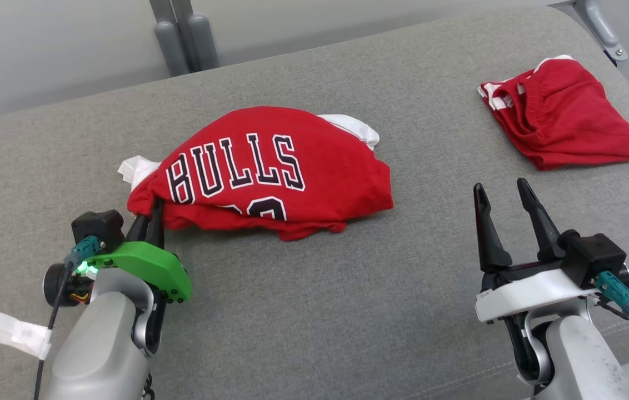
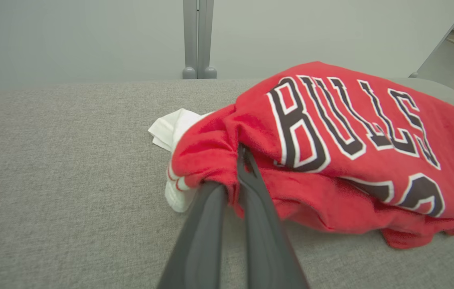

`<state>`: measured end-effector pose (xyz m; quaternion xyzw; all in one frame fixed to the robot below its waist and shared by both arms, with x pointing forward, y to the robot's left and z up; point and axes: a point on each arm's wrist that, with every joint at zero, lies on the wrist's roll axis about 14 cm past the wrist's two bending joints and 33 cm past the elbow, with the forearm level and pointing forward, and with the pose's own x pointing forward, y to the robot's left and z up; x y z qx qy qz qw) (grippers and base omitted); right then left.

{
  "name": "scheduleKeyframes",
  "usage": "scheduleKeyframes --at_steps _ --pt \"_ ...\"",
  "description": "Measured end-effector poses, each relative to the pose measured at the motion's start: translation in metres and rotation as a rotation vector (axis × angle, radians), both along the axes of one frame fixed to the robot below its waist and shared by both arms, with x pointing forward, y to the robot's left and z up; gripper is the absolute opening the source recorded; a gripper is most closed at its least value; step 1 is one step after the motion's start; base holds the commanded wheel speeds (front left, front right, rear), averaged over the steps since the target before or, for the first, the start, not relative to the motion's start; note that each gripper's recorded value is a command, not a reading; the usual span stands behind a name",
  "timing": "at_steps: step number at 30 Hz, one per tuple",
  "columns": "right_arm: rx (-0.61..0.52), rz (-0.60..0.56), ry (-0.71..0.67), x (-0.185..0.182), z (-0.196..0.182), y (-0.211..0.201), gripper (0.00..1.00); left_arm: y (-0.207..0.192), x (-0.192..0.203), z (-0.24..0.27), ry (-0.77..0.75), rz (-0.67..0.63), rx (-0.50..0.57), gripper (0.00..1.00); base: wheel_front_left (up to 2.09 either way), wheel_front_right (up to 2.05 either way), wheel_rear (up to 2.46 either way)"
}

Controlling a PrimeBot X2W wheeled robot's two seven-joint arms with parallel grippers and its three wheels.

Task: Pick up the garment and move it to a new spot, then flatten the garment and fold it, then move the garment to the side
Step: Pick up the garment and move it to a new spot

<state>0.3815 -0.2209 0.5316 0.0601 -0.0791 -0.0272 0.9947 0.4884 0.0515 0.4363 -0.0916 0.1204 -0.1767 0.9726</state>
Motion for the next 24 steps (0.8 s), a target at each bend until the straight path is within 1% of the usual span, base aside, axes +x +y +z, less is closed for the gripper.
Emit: scheduleKeyframes --at_steps 1,2,3,8,14,24 --pt "0.001 0.009 -0.001 0.001 0.0 0.003 1.0 0.002 -0.003 -0.001 0.003 0.004 -0.002 0.42 0.0 0.0 0.0" --pt "0.002 0.018 -0.003 0.001 0.001 0.006 1.0 0.002 -0.006 -0.001 0.004 0.003 -0.008 0.88 0.0 0.0 0.0" --pt "0.001 0.025 -0.006 0.002 0.002 0.008 1.0 0.002 -0.009 -0.002 0.007 0.002 -0.011 1.0 0.0 0.0 0.0" --pt "-0.008 0.046 -0.022 0.001 0.007 0.016 1.0 0.006 -0.024 0.003 -0.003 0.003 -0.025 1.0 0.0 0.0 0.0" --pt "-0.01 0.064 -0.038 -0.003 0.013 0.022 1.0 0.018 -0.036 0.033 -0.104 0.026 -0.054 1.0 0.0 0.0 0.0" --pt "0.0 0.107 -0.046 -0.009 0.014 0.037 1.0 0.051 -0.081 0.058 -0.208 0.139 -0.086 1.0 0.0 0.0 0.0"
